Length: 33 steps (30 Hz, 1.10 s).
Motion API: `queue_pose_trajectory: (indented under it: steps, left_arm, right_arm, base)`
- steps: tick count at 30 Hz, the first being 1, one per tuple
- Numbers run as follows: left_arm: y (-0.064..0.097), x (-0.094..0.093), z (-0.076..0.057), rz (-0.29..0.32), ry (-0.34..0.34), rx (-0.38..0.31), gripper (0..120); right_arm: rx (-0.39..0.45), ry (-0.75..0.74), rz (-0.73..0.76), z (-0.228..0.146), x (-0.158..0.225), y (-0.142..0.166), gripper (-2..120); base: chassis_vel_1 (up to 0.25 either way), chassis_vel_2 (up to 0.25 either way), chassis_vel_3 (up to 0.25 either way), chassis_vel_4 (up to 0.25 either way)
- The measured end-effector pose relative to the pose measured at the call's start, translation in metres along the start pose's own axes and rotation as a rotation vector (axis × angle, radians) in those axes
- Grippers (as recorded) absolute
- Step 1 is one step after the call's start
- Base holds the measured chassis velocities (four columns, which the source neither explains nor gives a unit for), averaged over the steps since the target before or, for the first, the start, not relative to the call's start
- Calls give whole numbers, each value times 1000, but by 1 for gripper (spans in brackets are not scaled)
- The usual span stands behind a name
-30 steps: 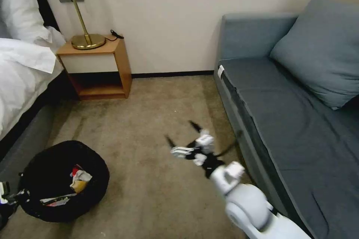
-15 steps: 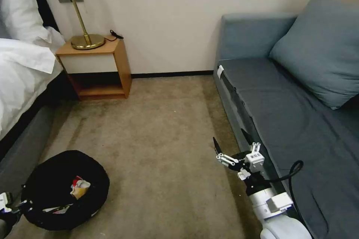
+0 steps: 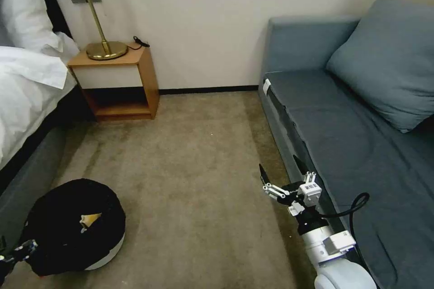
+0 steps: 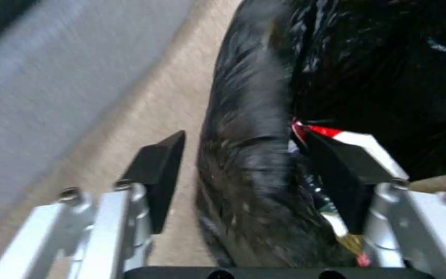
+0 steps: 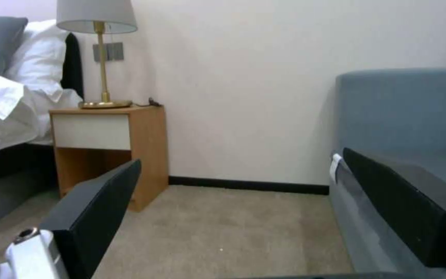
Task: Pick up the trash bin, then pick up the garbage on the floor and place it into the trash bin.
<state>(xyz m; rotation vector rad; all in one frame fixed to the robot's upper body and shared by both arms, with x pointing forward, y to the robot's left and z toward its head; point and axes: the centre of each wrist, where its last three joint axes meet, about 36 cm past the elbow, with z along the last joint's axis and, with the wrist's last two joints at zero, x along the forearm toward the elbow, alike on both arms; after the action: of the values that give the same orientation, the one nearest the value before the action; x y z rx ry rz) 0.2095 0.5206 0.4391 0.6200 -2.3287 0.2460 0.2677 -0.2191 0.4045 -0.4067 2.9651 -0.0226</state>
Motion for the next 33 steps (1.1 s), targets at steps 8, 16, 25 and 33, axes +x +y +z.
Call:
queue_pose_trajectory:
  steps: [8,16,25,33]
  left_arm:
    - [-12,24,-3,-1,-95,-105,95]
    - [-72,22,41,191,-559,-108,100]
    - [-130,41,66,257,-949,-183,100]
    - [-184,78,81,370,-950,-165,100]
  right_arm:
    - [-14,9,12,3,2,3,100]
    - [21,9,54,11,11,2,100]
    - [64,8,108,16,37,1,100]
    - [7,-36,69,14,47,22,100]
  base:
    - [0,0,0,0]
    - [0,0,0,0]
    - [0,0,0,0]
    - [0,0,0,0]
